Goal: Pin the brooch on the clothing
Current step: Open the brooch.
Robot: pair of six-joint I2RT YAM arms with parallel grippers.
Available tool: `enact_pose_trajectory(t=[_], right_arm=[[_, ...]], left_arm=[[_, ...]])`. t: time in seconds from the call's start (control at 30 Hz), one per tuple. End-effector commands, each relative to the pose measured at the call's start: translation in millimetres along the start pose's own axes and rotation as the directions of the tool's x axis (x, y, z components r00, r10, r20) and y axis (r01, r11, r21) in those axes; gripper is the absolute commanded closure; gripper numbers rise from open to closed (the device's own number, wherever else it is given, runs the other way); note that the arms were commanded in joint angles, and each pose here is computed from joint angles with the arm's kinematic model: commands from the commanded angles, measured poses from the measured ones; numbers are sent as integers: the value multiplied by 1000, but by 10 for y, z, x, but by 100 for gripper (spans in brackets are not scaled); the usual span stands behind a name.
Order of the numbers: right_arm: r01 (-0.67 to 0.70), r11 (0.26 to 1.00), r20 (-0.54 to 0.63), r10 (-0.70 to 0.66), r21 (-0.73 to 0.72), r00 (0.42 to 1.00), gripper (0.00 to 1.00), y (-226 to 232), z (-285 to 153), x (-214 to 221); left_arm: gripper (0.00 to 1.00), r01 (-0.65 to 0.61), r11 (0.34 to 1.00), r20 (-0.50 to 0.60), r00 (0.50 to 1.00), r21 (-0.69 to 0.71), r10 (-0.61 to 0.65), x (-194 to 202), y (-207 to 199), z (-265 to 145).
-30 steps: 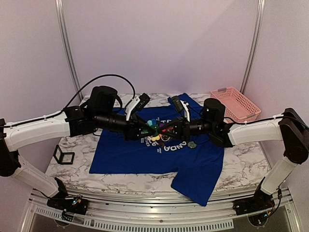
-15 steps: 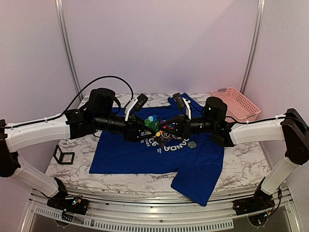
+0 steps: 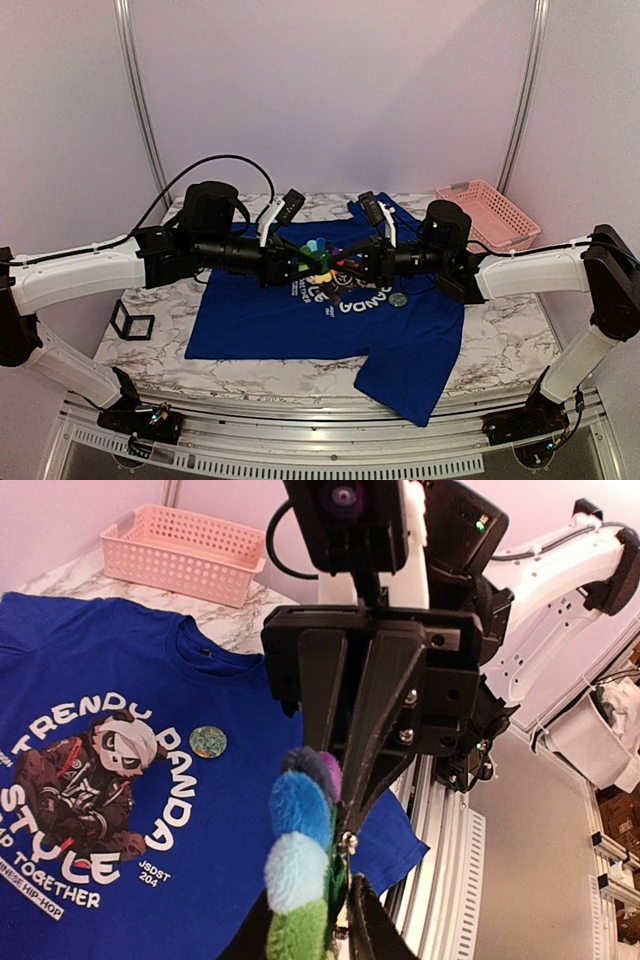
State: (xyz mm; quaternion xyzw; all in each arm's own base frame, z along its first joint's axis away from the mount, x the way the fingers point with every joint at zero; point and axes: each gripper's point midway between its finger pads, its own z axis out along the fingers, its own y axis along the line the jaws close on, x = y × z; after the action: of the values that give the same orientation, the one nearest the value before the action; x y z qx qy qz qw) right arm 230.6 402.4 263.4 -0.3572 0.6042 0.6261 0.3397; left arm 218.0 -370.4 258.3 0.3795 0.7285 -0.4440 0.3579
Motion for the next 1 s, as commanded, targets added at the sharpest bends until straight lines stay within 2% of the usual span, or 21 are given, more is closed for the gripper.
enact_pose_trajectory(t=[0.0, 0.2, 0.4, 0.7, 0.97], right_arm=[[22, 1000, 25, -22, 1, 999, 100, 40, -18, -84], [20, 1000, 23, -20, -1, 1000, 100, 45, -12, -76], [21, 1000, 24, -21, -7, 999, 100, 51, -8, -88], [14, 1000, 20, -14, 0, 1000, 100, 51, -28, -45], [23, 1000, 10, -23, -10, 1000, 100, 81, 28, -39]], left_arm=[[81, -11, 1000, 6, 1000, 0, 11, -46, -44, 21], [88, -20, 1000, 14, 1000, 18, 19, -63, -81, 29], [100, -13, 1000, 26, 1000, 18, 12, -93, -89, 42], [100, -51, 993, -3, 999, -103, 51, -89, 84, -14], [78, -50, 993, -7, 999, -104, 49, -115, 84, -1]])
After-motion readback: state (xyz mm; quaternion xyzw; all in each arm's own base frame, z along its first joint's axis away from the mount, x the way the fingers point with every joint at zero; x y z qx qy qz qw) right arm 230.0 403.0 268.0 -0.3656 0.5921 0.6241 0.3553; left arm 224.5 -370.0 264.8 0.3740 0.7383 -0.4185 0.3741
